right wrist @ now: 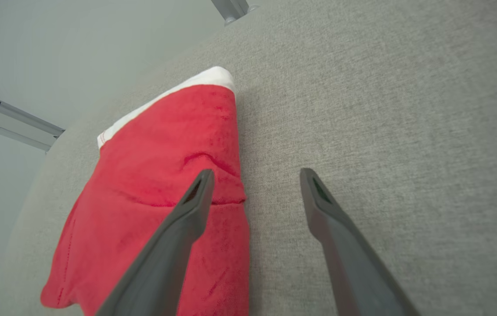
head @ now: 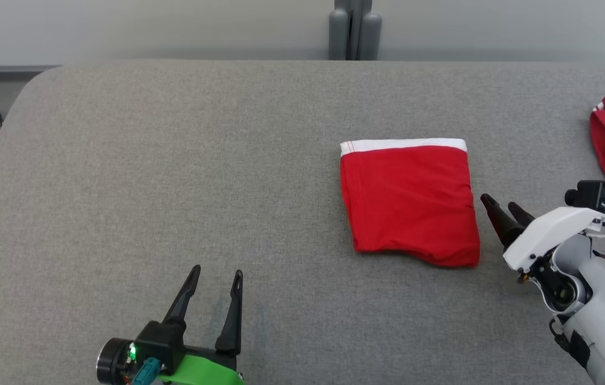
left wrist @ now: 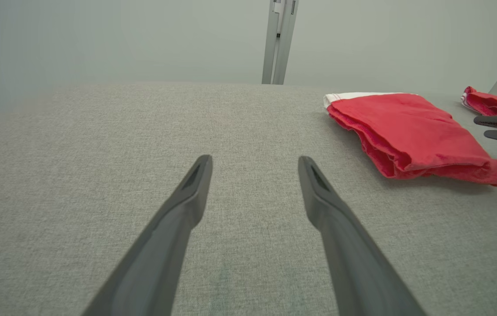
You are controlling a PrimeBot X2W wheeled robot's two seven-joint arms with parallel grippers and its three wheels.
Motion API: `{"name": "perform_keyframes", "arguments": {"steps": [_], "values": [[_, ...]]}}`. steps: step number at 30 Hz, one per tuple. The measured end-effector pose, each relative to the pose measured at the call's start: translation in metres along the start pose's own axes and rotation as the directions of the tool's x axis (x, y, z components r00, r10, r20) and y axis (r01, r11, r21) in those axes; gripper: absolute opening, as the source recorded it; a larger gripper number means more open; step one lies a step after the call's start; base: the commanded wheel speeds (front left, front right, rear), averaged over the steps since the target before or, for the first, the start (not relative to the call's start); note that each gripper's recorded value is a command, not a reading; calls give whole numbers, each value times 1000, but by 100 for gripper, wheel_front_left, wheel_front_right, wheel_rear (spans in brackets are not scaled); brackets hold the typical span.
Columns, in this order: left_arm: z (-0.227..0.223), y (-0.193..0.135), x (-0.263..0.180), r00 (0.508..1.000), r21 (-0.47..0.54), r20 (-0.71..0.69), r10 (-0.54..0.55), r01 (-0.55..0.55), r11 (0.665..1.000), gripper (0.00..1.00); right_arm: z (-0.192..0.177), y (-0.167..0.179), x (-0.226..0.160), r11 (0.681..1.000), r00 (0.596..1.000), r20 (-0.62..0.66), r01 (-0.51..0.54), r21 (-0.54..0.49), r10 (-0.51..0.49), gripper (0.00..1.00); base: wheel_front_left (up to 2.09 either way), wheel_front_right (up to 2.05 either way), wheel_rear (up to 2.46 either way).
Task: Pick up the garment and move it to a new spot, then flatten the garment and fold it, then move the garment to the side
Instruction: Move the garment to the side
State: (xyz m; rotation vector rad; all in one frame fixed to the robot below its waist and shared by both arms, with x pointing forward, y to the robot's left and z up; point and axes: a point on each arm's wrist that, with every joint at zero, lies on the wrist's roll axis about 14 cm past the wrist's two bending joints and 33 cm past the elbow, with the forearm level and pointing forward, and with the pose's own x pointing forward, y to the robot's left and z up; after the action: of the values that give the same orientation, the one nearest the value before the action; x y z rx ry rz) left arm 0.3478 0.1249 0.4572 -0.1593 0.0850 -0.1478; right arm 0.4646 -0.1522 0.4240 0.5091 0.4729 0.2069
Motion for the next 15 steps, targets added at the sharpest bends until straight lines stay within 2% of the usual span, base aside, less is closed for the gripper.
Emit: {"name": "perform_keyframes", "arguments": {"steps": [4,5,6,7,10,15], "values": [[-7,3,6,1000,-5,-23,3,-3,1000,100,-19,7,20,1000,997,-77,-15,3,15,100,0,0,0],[-8,4,7,1000,-5,-27,5,-5,1000,100,-25,8,23,1000,995,-96,-18,0,18,74,0,0,0],[-9,5,8,999,-7,-32,8,-8,1000,100,-30,9,26,1000,993,-114,-21,-5,20,30,0,0,0],[-11,6,9,999,-10,-36,11,-11,1000,100,-34,10,29,1000,992,-126,-26,-10,25,0,0,0,0],[-14,9,10,999,-11,-48,22,-22,1000,100,-37,12,35,999,990,-136,-40,-27,36,0,0,0,0],[-16,8,15,999,-14,-51,16,-17,1000,100,-18,-9,29,990,995,-99,-27,-141,13,0,0,0,0]]}}
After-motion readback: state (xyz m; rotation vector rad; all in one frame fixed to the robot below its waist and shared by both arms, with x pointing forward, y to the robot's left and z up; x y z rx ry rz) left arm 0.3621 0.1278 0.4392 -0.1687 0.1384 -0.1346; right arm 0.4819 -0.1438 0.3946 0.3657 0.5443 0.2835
